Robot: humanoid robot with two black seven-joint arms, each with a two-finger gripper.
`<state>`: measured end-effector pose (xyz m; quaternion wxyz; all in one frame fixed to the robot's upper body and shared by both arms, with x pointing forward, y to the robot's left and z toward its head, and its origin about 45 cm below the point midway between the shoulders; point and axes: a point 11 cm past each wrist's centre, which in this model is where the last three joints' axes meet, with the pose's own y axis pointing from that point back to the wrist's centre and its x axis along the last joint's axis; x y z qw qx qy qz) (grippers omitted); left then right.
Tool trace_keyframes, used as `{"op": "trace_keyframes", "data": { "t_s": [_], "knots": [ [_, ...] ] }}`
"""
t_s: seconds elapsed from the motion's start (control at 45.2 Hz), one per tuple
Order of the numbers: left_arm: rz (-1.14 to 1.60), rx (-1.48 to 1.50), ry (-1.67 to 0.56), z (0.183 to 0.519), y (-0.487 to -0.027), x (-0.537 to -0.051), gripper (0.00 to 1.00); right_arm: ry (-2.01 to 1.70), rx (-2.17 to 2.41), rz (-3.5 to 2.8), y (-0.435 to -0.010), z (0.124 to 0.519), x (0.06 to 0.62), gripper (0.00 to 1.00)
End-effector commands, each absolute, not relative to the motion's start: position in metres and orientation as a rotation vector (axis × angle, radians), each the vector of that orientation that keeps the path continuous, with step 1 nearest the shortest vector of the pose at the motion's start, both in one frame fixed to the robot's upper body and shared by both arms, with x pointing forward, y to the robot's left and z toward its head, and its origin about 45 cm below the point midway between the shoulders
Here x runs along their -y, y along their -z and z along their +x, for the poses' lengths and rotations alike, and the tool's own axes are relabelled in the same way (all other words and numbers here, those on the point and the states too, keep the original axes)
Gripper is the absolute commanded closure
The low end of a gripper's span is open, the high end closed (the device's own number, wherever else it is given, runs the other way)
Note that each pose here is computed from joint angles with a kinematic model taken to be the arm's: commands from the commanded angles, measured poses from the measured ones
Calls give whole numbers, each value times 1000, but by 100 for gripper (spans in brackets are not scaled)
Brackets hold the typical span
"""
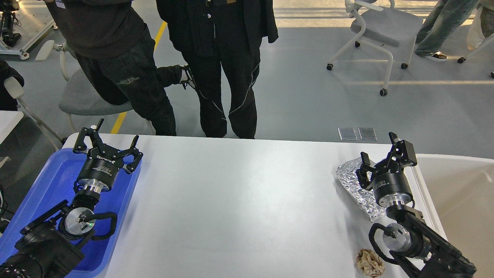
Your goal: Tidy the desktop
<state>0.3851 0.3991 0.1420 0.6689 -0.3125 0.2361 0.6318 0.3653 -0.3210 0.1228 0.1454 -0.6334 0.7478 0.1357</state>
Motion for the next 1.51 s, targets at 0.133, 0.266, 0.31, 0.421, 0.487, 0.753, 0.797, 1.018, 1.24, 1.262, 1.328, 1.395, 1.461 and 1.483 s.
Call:
{"op": "trace_keyframes", "data": {
  "t_s": [0.133, 0.266, 0.31, 0.421, 0.487, 0.753, 0.797, 1.018, 1.24, 1.262, 1.328, 1.395, 1.461, 1.483],
  "knots": [
    [-706, -531, -1426, 385, -142, -399, 0, -390, -2172, -1818, -120, 365, 325, 0],
    [-707, -531, -1425, 385, -143, -399, 0, -390, -2159, -1822, -122, 366, 322, 0],
    [-706, -531, -1426, 385, -142, -399, 0, -387, -2155, -1827, -123, 367, 322, 0],
    [-706, -531, -1426, 385, -142, -399, 0, -401, -2140, -1849, -124, 369, 316, 0],
    [-706, -531, -1426, 385, -142, -399, 0, -424, -2131, -1877, -125, 372, 311, 0],
    [-705, -532, -1427, 385, -142, -399, 0, -522, -2117, -1940, -132, 378, 310, 0],
    [-706, -531, -1426, 385, -142, -399, 0, -526, -2104, -1970, -136, 377, 309, 0],
    [-706, -531, -1426, 385, -142, -399, 0, -560, -2057, -2120, -153, 373, 304, 0],
    [-706, -531, -1426, 385, -142, -399, 0, -441, -2138, -2202, -167, 370, 338, 0],
    [-707, -531, -1425, 385, -143, -399, 0, -429, -2143, -2206, -169, 370, 341, 0],
    [-706, -531, -1426, 385, -142, -399, 0, -396, -2148, -2227, -175, 369, 349, 0],
    [-705, -530, -1424, 385, -142, -399, 0, -375, -2153, -2265, -179, 367, 354, 0],
    [-709, -530, -1417, 385, -143, -398, 0, -370, -2175, -2325, -177, 363, 358, 0],
    [-708, -531, -1416, 385, -143, -398, 0, -365, -2182, -2353, -176, 363, 359, 0]
  ]
}}
